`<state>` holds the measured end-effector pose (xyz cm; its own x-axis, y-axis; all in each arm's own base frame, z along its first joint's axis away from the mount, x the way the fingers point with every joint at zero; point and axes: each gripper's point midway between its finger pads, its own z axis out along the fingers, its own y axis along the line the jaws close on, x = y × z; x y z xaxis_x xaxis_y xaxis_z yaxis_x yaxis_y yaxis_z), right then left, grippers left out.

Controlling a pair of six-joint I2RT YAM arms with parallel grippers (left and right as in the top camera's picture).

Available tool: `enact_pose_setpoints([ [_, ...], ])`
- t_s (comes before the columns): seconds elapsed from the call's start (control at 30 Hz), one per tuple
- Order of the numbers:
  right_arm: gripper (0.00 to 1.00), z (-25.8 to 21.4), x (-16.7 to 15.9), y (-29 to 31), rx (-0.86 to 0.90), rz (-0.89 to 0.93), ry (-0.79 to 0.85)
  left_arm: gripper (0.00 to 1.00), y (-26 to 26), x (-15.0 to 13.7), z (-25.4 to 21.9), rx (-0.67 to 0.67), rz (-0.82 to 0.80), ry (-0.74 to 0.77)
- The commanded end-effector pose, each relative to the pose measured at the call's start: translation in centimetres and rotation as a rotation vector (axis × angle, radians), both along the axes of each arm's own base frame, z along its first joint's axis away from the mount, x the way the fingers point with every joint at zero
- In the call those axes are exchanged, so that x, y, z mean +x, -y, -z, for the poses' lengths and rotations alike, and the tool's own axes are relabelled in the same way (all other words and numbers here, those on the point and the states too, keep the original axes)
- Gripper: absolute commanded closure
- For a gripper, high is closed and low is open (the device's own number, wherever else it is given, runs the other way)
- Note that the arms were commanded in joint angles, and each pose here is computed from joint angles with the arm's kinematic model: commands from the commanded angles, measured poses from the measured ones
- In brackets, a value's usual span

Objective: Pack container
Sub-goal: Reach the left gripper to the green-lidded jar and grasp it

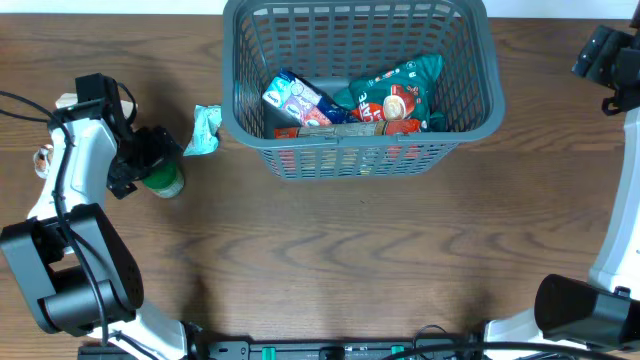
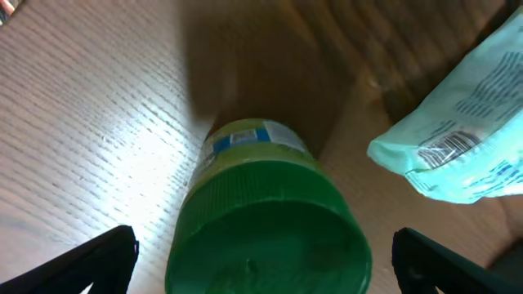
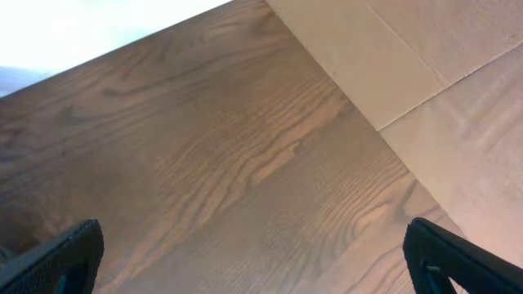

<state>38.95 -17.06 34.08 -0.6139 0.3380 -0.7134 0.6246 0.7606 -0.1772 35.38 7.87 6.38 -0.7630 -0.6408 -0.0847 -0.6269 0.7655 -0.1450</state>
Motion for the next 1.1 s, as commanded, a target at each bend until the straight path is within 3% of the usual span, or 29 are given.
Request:
enact_pose_setpoints([
  [0.0, 0.01, -1.2, -0.5, 0.3, -0.003, 0.02, 0.039, 0.01, -0.2, 0.5, -0.3, -0.003, -0.015, 0.011],
  [1.07, 0.01, -1.2, -0.5, 0.3, -0.003, 0.02, 0.039, 0.01, -0.1, -0.7, 5.1, -0.026, -0.016, -0.143],
])
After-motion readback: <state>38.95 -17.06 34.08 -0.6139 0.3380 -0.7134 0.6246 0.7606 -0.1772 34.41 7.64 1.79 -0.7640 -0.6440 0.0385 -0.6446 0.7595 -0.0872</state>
